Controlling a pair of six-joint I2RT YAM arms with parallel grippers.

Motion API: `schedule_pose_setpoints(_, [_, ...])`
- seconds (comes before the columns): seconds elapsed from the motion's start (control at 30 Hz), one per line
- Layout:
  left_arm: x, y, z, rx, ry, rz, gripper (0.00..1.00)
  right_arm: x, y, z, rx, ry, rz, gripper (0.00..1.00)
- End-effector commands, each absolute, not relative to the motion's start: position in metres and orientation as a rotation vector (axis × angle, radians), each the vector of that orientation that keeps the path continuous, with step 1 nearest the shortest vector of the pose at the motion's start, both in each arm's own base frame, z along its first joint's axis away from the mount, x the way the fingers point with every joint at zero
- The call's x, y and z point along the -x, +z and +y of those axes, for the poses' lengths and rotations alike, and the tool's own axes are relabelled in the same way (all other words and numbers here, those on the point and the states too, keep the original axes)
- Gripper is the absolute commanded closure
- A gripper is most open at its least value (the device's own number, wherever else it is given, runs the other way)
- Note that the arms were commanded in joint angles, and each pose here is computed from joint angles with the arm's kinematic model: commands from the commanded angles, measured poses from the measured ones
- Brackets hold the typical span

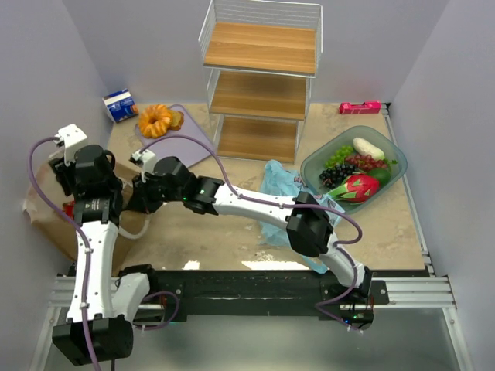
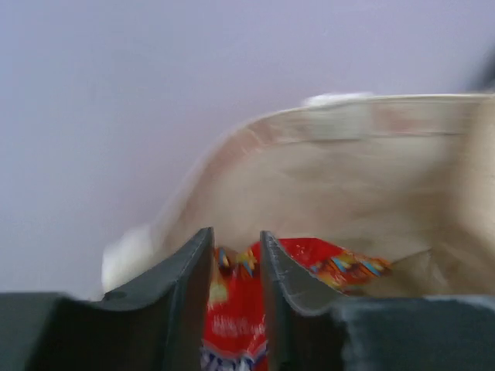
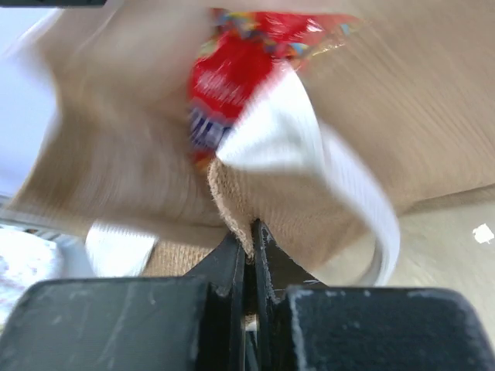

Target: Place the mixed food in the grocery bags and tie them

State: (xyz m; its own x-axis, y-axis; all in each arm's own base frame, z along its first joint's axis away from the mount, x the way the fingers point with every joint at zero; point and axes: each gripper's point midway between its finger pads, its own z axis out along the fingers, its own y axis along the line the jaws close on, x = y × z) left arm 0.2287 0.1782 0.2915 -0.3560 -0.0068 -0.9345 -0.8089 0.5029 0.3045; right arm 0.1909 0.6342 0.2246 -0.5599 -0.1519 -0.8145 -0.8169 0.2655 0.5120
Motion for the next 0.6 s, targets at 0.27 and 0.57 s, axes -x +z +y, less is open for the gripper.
schedule_pose_setpoints(0.27, [-0.243,0.396,0.141,0.646,0.626,1.455,0.05,-0.186,0.32,0.576,0.865,1.311,1.699,0.14])
schedule_pose_setpoints(0.57, [-0.289,0.437,0.041,0.298,0.256,1.447,0.05,-0.246,0.335,0.409,0.539,0.967,1.771,0.08])
